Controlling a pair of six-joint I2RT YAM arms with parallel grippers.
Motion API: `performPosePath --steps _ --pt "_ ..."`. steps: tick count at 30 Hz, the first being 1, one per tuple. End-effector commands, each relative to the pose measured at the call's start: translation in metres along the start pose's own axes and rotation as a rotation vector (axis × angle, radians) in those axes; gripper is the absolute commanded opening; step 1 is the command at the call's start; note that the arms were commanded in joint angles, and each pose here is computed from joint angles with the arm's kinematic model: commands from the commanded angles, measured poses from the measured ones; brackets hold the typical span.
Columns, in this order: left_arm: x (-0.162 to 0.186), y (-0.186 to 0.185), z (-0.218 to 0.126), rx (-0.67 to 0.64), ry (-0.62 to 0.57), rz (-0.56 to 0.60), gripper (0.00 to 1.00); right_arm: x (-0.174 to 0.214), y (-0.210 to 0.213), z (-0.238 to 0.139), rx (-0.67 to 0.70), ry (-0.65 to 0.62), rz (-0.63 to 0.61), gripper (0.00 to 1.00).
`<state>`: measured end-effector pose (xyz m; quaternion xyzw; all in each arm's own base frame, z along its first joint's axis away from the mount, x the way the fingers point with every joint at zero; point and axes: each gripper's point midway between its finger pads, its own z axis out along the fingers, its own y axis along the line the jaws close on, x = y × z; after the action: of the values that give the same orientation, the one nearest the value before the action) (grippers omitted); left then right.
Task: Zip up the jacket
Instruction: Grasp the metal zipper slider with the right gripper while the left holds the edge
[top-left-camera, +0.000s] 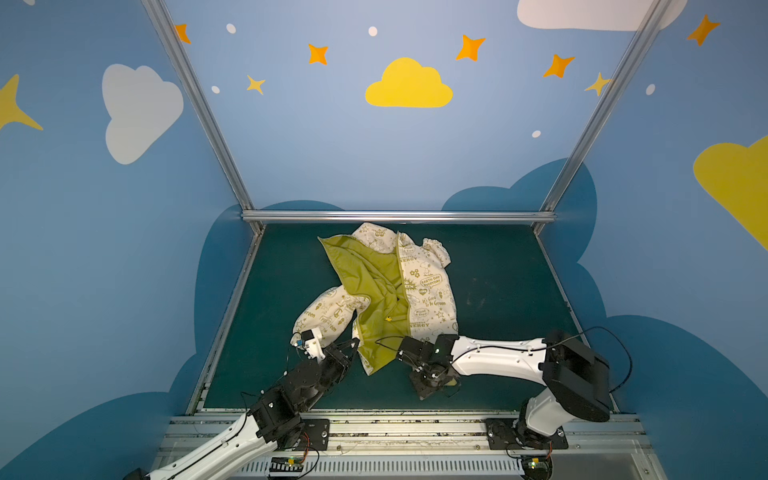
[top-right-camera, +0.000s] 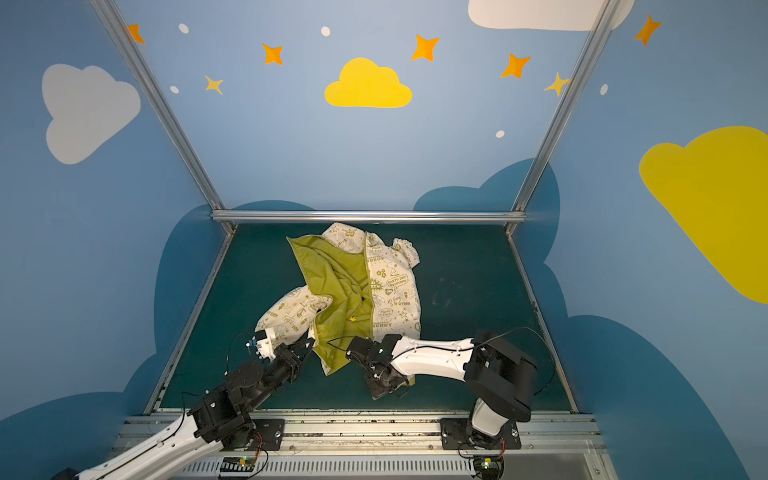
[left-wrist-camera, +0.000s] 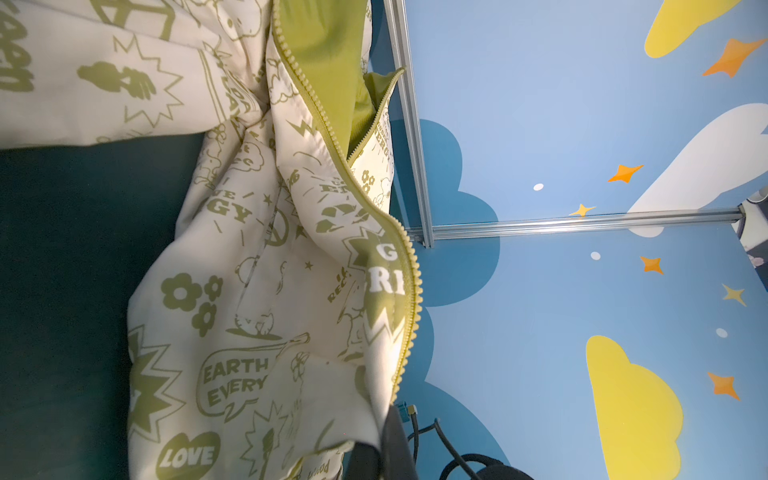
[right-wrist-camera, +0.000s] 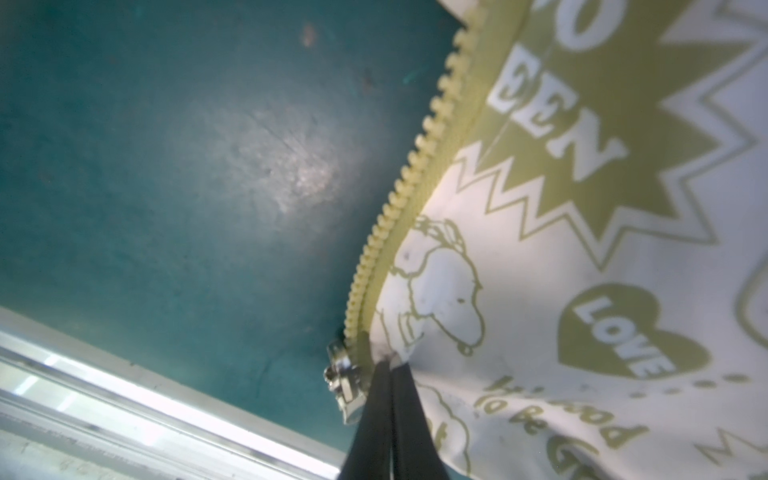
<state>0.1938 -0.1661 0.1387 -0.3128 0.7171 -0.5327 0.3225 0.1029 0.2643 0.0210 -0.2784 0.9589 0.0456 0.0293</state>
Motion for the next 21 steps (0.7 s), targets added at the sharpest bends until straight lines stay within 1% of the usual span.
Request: performPosePath --steps 1,10,13,15,21 --pt "-0.002 -0.002 0.001 -0.001 -0.009 0.009 0.03 -0.010 -0.001 -0.022 -0.022 -0.076 0.006 0.00" --pt "-0.002 -0.020 0.003 0.019 -0.008 0.059 0.03 -0.039 -0.001 -0.069 -0.179 -0.283 0.080 0.00" --pt "-0.002 -0.030 0.004 0.034 -0.005 0.088 0.03 -0.048 -0.009 -0.084 -0.181 -0.384 0.108 0.00" --pt "-0.001 -0.036 0.004 0.047 -0.001 0.109 0.03 -0.055 -0.006 -0.094 -0.225 -0.460 0.086 0.00" --pt "-0.004 -0.048 0.008 0.084 -0.025 0.117 0.03 -0.078 -0.001 -0.131 -0.366 -0.685 0.079 0.00"
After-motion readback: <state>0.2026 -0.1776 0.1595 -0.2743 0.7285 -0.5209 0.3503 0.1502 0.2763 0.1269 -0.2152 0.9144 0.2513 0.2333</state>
